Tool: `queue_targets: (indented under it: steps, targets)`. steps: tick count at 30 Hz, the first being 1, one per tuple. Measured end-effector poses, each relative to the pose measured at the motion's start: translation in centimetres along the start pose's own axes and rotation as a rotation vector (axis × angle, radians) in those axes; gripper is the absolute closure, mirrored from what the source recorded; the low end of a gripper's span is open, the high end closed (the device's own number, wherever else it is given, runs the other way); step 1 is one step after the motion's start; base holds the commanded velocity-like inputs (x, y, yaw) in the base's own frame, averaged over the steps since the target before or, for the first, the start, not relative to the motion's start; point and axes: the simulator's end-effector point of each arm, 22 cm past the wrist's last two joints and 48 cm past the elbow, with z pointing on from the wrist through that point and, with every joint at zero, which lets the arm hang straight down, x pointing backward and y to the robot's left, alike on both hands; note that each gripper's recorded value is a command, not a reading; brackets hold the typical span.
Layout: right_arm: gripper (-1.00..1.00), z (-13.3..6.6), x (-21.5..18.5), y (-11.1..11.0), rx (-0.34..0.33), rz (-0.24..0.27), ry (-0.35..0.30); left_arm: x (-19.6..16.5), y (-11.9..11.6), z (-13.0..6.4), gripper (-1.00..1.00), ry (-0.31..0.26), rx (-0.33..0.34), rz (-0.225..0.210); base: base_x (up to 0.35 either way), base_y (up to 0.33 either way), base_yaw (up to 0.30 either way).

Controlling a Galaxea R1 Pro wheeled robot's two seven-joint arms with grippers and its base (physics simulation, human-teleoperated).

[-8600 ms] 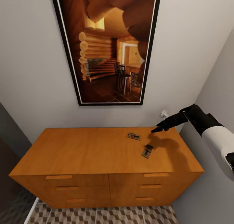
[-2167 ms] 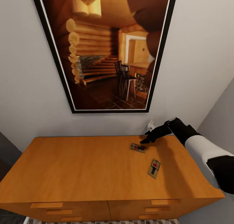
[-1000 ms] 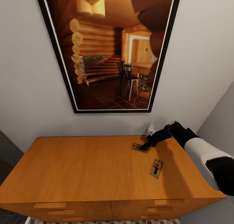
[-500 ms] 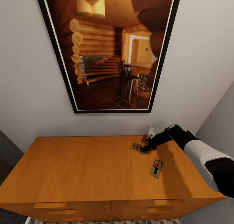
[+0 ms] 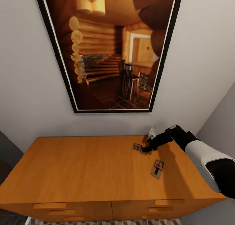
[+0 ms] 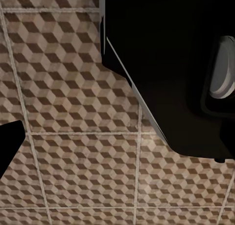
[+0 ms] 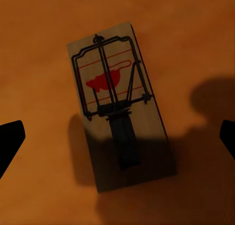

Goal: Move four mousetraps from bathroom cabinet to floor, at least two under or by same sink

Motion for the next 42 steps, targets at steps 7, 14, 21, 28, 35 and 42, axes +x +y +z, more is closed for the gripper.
queue_targets:
  steps: [7,14,21,28,35,42]
  targets:
    - [-1.0,0.2,0.2,-0.1,-0.001,0.003,0.003,0.2,0.0,-0.1,-1.0,0.005,0.0,0.0,0.0,0.0,0.0]
    - [-1.0,0.2,0.3,-0.1,0.0,0.003,0.004,0.2,0.0,-0.1,-1.0,0.005,0.0,0.0,0.0,0.0,0.0]
    - [-1.0,0.3,0.2,-0.1,0.002,0.002,0.004,0.2,0.0,-0.1,-1.0,0.005,0.0,0.0,0.0,0.0,0.0]
    - [-1.0,0.3,0.9,-0.3,0.011,-0.012,0.033,0.2,0.0,-0.1,-1.0,0.005,0.0,0.0,0.0,0.0,0.0]
    - [-1.0,0.3,1.8,-1.8,0.08,-0.038,0.081,0.2,0.0,-0.1,-1.0,0.005,0.0,0.0,0.0,0.0,0.0]
    - [-1.0,0.8,1.1,-2.1,0.113,-0.05,0.078,0.2,0.0,-0.1,-1.0,0.005,0.0,0.0,0.0,0.0,0.0]
